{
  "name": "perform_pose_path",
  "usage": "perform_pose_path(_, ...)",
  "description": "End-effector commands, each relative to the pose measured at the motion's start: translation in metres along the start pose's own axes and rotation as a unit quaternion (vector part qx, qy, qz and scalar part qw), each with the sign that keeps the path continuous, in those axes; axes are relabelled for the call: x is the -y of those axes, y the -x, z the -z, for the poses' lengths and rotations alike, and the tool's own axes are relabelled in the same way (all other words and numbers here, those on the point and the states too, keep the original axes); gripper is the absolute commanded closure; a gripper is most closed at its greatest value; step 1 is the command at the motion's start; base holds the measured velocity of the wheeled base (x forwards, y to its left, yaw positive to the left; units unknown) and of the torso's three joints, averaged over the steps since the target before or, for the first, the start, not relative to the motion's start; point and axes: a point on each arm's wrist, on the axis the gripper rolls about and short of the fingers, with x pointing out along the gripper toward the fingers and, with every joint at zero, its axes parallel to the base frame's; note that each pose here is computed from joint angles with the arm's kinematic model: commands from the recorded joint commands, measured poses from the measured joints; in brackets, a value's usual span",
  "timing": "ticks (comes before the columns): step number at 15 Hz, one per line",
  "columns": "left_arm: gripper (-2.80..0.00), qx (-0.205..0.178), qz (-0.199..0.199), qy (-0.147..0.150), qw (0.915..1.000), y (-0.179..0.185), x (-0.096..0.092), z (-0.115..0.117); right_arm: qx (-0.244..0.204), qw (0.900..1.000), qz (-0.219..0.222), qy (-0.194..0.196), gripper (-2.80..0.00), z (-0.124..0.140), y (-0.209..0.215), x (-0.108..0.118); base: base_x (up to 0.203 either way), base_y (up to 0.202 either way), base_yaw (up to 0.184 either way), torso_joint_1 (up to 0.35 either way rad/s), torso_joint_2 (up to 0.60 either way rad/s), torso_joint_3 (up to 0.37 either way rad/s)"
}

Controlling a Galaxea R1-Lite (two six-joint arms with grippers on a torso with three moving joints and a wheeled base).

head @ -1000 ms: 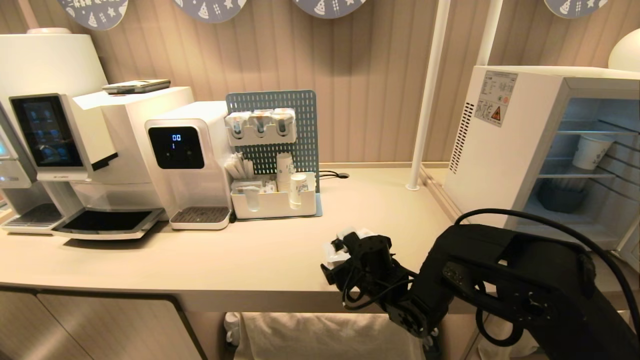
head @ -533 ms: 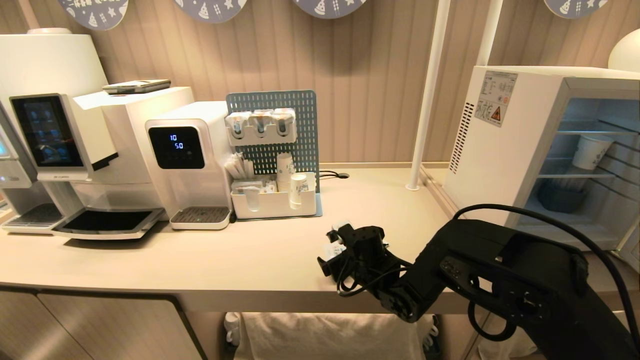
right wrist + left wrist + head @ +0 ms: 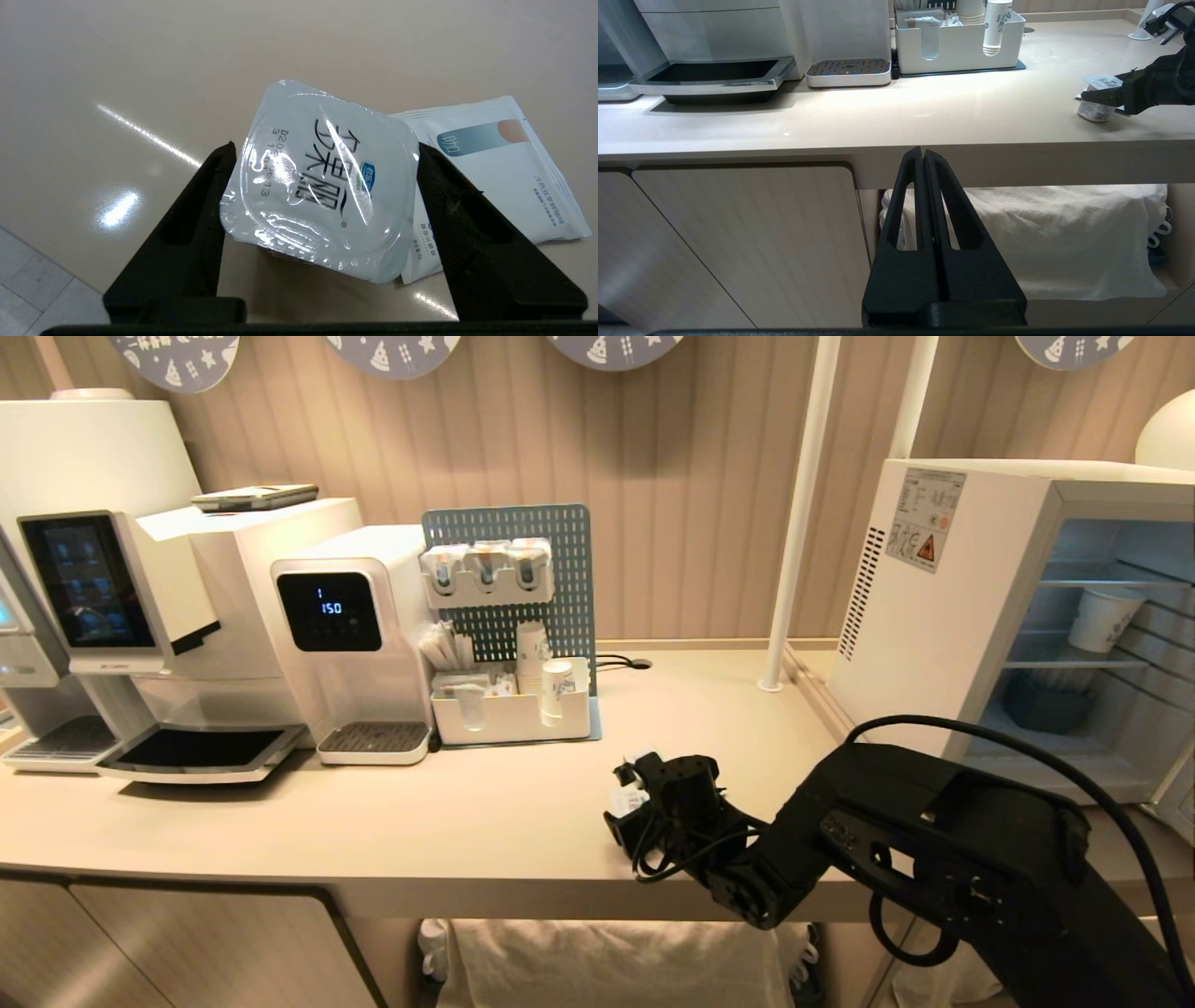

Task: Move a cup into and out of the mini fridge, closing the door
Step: Put the yoghurt in the freezer

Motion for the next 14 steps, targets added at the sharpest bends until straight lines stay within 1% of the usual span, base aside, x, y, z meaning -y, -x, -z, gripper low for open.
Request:
perform_pose_path(1, 0.0, 0.0, 0.0, 0.0, 1.0, 0.0, 0.0, 0.0, 0.003, 1.0, 0.001, 0.0, 0.0, -0.002, 0.0, 0.0, 0.0, 0.0, 0.0, 0.0, 0.0, 0.0)
perform_pose_path(7, 0.0, 0.0, 0.0, 0.0, 1.0, 0.0, 0.0, 0.0, 0.004, 1.0, 0.003, 0.0, 0.0, -0.002, 0.003, 0.001, 0.0, 0.0, 0.0, 0.0, 0.0, 0.0)
perform_pose_path(11, 0.0, -0.001, 0.0, -0.001, 1.0, 0.0, 0.0, 0.0, 0.014, 1.0, 0.011, -0.006, 0.0, -0.02, 0.033, 0.016, 0.0, 0.0, 0.0, 0.0, 0.0, 0.0)
perform_pose_path(14, 0.0, -0.001, 0.0, -0.001, 1.0, 0.0, 0.0, 0.0, 0.017, 1.0, 0.013, -0.007, 0.0, -0.021, 0.05, 0.02, 0.0, 0.0, 0.0, 0.0, 0.0, 0.0)
